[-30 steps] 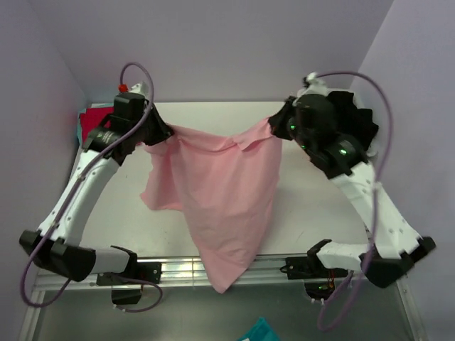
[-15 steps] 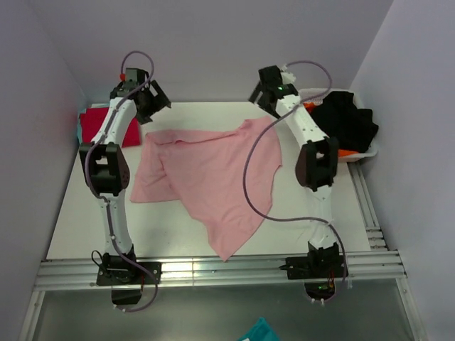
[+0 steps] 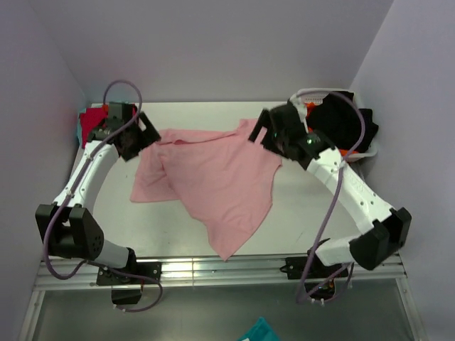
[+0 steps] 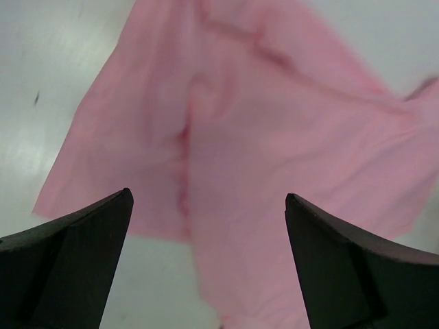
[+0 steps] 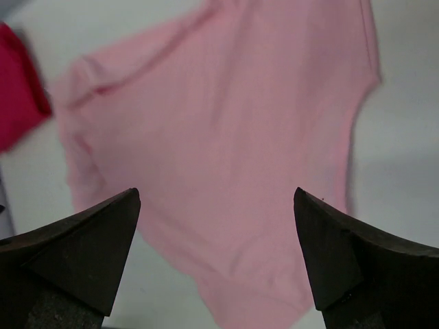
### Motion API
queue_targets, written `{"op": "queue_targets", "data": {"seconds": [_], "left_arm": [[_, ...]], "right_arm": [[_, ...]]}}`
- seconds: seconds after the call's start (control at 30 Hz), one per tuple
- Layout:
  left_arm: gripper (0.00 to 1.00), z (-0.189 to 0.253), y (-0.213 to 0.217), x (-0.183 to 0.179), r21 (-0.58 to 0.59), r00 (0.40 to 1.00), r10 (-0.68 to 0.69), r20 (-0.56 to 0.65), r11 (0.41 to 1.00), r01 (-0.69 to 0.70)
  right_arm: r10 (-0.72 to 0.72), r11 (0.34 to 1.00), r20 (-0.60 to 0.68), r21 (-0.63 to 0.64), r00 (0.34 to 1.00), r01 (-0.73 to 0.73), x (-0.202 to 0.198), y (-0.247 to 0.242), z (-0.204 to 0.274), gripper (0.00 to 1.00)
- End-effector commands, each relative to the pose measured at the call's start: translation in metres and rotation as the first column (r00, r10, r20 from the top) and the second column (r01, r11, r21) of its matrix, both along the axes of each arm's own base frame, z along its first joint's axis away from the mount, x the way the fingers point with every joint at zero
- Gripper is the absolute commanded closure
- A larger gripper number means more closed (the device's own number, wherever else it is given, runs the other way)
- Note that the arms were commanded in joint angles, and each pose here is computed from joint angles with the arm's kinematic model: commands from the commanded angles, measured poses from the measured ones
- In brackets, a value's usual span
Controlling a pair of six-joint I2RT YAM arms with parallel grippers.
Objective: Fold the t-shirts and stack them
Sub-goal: Flatten out the tshirt
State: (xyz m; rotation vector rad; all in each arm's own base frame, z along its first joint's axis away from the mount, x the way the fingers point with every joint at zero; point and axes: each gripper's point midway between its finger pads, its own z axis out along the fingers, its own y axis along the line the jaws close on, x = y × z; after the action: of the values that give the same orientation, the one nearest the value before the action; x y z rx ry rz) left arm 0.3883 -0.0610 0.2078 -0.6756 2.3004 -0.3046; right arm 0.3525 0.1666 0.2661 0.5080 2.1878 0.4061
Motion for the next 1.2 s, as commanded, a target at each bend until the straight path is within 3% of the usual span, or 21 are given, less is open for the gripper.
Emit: {"op": "queue_targets", "data": {"seconds": [0.0,0.07,0.2,0.53,0.97,1.17], "left_arm": [[0.01,-0.043,0.014,-0.056,0.033,0.987,0.081,-0.136,0.997,-0.077],[0.00,-0.063,0.017,-0.081,0.022,0.978,0.117,-0.172,0.993,-0.115],[0.01,-0.103,0.028,-0.114,0.052,0.945,0.181,-0.273,0.983,-0.173],[0.01,-0.147,0.068,-0.125,0.010,0.888,0.345,-0.305,0.933,-0.359],[0.01,-0.188,0.085,-0.116,0.082,0.855,0.406,-0.323,0.912,-0.402],[0.16,-0.204,0.082,-0.111,0.069,0.844,0.412,-0.342,0.907,-0.415]], "right_arm": [[0.058,0.998,-0.171,0.030,0.984,-0.054,-0.070,0.008,-0.058,0.00],[0.084,0.995,-0.210,0.066,0.974,-0.072,-0.104,0.009,-0.078,0.00],[0.081,0.996,-0.228,0.053,0.970,-0.071,-0.133,-0.007,-0.091,0.00],[0.068,0.997,-0.181,-0.019,0.981,-0.072,-0.143,-0.030,-0.070,0.00],[0.095,0.991,-0.185,-0.073,0.978,-0.110,-0.149,-0.040,-0.074,0.00],[0.100,0.989,-0.185,-0.088,0.978,-0.118,-0.147,-0.042,-0.071,0.00]]}}
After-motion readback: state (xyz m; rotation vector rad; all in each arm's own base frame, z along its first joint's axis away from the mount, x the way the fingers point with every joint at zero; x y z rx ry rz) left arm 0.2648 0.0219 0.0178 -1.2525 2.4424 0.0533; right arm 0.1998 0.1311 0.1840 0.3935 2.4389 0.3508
